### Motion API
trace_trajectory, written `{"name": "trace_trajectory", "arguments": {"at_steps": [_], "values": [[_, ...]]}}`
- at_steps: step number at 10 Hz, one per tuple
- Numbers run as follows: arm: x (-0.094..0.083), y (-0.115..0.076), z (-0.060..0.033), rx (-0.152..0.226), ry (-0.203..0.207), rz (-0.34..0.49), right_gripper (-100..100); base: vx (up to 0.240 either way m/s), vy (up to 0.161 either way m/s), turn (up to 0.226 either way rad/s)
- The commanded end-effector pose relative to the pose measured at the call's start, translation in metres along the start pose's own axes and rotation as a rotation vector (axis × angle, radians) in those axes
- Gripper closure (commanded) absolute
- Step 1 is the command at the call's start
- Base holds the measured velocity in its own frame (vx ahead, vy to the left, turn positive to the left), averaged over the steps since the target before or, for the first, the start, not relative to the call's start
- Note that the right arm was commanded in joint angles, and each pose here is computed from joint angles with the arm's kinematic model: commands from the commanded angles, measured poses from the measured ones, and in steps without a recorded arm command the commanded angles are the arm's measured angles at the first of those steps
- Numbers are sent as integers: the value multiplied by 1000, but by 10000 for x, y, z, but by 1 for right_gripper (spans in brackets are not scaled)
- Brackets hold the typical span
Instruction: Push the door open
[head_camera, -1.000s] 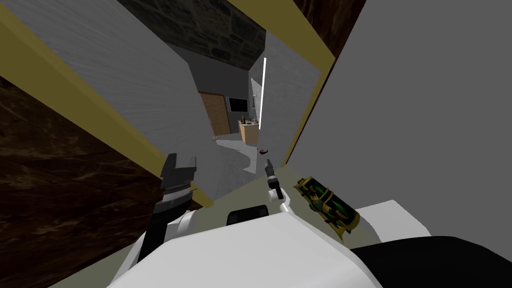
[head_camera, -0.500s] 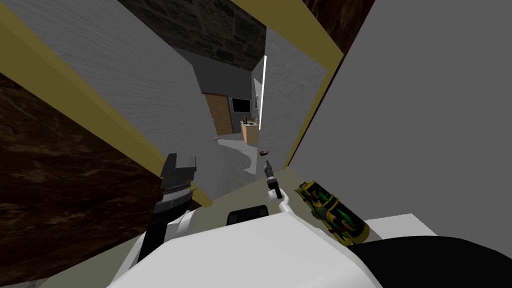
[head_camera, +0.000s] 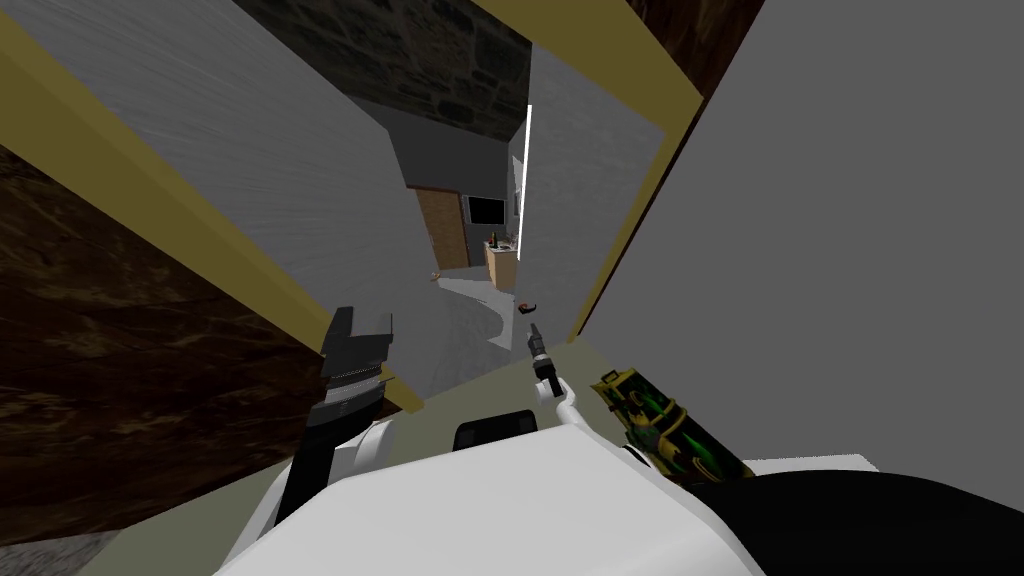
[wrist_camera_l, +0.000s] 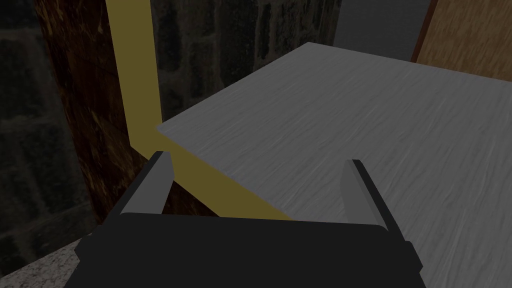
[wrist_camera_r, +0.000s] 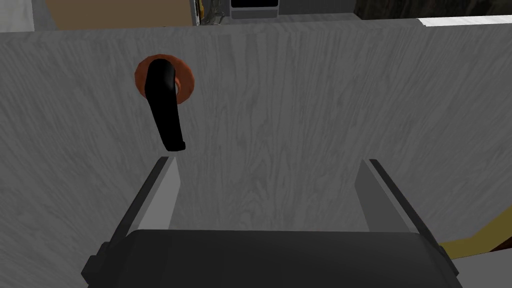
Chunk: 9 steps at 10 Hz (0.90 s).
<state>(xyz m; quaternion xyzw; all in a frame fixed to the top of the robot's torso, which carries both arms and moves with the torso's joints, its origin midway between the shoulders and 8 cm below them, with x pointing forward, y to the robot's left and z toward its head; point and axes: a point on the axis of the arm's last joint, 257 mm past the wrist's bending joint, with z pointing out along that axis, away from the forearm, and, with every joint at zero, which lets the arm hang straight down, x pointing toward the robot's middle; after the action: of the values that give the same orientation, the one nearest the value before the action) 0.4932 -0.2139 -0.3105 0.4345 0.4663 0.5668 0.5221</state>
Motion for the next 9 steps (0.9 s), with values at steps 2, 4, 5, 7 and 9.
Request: {"name": "trace_trajectory", "arguments": {"at_steps": [2, 4, 5, 7, 9], "values": [[17, -120, 22, 23, 6, 1, -100, 30, -80, 92], [15, -238, -7, 49, 8, 0, -100, 22, -79, 55], [22, -282, 3, 58, 11, 0, -100, 33, -118, 118], [22, -364, -16, 77, 12, 0, -100, 24, -81, 50], [26, -420, -22, 90, 14, 0, -100, 24, -66, 45]]}}
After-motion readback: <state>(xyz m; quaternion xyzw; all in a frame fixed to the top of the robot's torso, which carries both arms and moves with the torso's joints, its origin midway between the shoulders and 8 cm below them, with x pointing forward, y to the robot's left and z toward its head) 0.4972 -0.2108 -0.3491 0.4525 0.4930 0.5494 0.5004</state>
